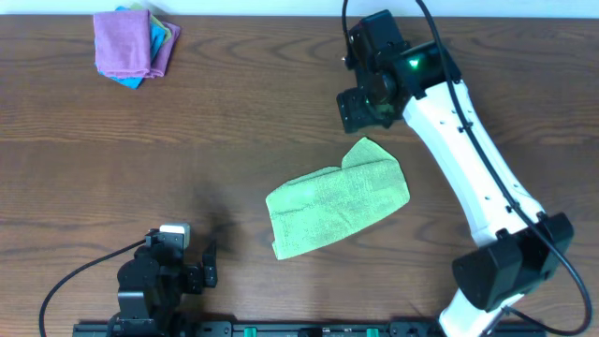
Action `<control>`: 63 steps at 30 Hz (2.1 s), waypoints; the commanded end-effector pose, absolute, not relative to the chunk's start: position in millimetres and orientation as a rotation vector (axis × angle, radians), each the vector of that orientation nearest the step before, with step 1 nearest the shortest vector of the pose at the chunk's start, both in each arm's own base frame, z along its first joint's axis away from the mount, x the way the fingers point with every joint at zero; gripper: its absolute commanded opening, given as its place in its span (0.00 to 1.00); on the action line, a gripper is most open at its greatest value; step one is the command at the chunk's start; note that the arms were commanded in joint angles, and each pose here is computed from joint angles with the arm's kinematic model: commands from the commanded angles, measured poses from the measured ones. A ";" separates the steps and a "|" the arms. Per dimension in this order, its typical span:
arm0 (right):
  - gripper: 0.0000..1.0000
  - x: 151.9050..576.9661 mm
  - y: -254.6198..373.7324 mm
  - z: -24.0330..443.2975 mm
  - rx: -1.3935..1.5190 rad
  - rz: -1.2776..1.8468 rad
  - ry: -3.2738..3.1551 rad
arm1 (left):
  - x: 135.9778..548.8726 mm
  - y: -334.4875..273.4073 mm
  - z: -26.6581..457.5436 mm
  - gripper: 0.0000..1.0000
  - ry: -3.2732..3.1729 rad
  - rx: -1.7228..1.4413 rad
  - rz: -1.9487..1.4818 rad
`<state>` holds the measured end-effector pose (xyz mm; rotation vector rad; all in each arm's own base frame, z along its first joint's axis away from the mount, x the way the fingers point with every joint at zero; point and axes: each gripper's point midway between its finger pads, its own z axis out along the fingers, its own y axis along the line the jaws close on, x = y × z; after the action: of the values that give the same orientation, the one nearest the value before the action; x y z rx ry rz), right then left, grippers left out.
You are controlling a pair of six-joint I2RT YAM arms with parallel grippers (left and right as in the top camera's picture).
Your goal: Fold the cloth
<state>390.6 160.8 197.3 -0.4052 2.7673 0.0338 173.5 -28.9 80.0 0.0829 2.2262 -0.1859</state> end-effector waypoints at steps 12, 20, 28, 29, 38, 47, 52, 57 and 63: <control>0.60 408.4 122.8 73.5 -0.790 -0.227 2.912 | 171.4 -29.2 76.5 0.96 2.239 0.084 -0.188; 0.54 411.4 99.7 46.7 -0.756 -0.193 2.993 | 171.4 -29.2 76.5 0.96 2.239 0.084 -0.188; 0.56 405.9 120.5 37.4 -0.878 0.056 2.962 | 171.4 -29.2 76.5 0.96 2.239 0.084 -0.188; 0.56 406.5 121.8 36.9 -0.889 0.065 2.954 | 171.4 -29.2 76.5 0.96 2.239 0.084 -0.188; 0.52 409.0 123.9 20.7 -0.909 0.086 2.958 | 171.4 -29.2 76.5 0.96 2.239 0.084 -0.188; 0.47 407.2 124.2 12.4 -0.913 0.094 2.977 | 171.4 -29.2 76.5 0.95 2.239 0.084 -0.188; 0.44 407.7 122.1 5.0 -0.910 0.093 2.989 | 171.4 -29.1 76.5 0.96 2.239 0.084 -0.187; 0.41 405.9 119.5 -6.5 -0.908 0.095 3.016 | 171.4 -29.1 76.5 0.96 2.239 0.084 -0.187; 0.01 404.0 118.8 -10.6 -0.870 0.096 3.042 | 171.4 -29.2 76.5 0.96 2.239 0.084 -0.188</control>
<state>407.2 122.7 -2.6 -0.9127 3.0051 0.0842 173.5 -28.9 80.0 0.0831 2.2262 -0.1863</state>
